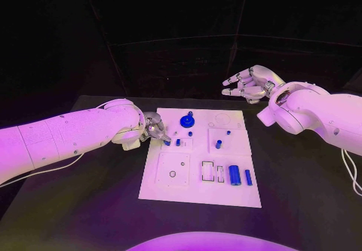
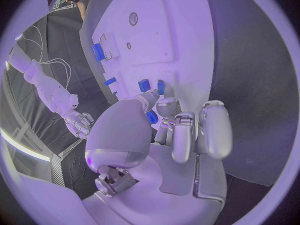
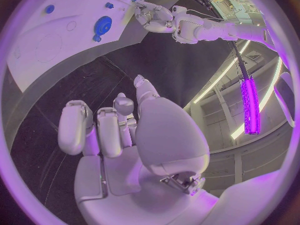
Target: Assemble the parts on the task board
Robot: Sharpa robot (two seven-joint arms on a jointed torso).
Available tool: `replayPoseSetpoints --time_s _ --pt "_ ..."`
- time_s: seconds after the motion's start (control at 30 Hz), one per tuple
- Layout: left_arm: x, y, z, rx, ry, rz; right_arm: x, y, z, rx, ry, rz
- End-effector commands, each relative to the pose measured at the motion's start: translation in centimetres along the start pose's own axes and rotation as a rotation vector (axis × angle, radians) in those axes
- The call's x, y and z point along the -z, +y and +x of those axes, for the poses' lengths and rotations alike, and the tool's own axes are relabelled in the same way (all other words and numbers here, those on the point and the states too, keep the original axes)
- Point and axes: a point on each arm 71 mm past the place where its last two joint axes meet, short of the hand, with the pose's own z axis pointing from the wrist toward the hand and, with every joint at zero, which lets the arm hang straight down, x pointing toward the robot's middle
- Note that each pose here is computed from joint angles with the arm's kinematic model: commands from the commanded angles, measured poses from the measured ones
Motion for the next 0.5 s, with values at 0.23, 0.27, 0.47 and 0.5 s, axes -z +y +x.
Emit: replayPoseSetpoints --time_s 0.23,0.27,0.47,0.5 --pt "-0.09 -0.19 0.26 -0.011 0.012 -0.001 -0.08 0.24 0.0 -0.005 -0.001 -0.011" --pt "-0.11 -0.22 0.24 -0.009 0.01 0.001 -0.08 0.24 0.01 -0.006 -0.001 -0.012" --pt "-0.23 -0.33 0.16 -0.003 0.004 0.006 -0.12 0.28 0.05 -0.006 0.0 -0.012" --pt "-0.25 -0.35 0.16 -0.003 0.004 0.006 -0.13 0.28 0.06 -0.006 0.0 -0.012"
